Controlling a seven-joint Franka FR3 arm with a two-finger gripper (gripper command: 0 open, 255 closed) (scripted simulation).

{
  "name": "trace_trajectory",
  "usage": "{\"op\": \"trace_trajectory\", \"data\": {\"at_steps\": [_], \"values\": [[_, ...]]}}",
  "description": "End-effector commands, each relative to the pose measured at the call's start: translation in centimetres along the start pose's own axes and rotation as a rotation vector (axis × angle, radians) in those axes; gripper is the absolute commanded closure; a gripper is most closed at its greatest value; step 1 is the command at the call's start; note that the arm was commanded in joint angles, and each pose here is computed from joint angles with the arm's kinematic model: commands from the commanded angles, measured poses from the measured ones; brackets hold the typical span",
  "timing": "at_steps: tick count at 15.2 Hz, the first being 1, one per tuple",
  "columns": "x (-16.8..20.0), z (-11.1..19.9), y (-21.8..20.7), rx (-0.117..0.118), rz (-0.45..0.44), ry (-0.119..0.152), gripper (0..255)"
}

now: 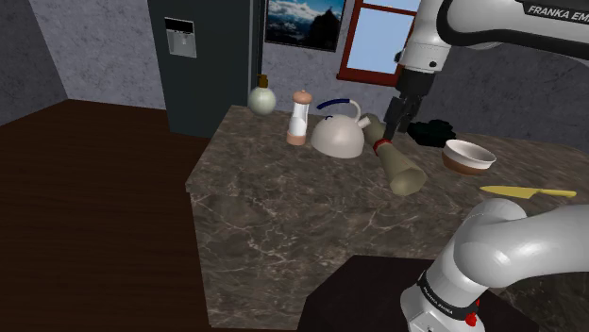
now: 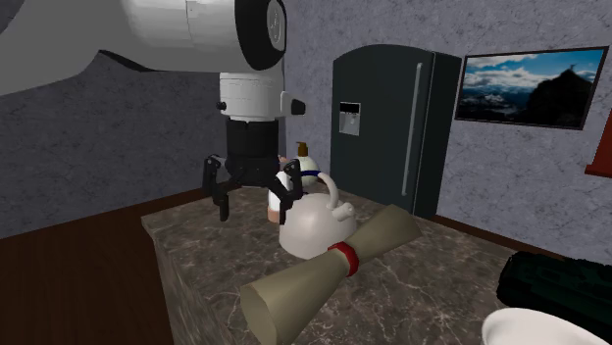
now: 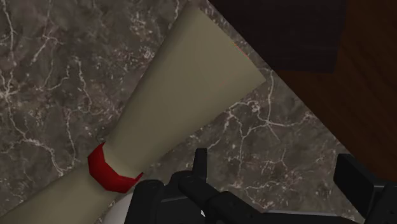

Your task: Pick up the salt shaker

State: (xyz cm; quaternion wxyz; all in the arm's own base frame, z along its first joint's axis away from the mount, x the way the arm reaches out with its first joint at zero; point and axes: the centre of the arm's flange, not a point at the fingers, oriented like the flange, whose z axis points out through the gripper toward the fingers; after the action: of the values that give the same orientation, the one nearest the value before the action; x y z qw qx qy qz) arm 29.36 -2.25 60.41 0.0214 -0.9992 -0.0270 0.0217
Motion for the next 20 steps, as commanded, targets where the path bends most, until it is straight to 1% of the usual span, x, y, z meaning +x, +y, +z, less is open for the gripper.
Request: {"op": "trace_trajectory", "data": {"at_steps": [1, 20], "values": [[0.0, 0.0, 0.0, 0.0, 0.0, 0.0, 0], [23.4, -3.1, -3.9, -0.193, 0.058, 0.099, 0]]}}
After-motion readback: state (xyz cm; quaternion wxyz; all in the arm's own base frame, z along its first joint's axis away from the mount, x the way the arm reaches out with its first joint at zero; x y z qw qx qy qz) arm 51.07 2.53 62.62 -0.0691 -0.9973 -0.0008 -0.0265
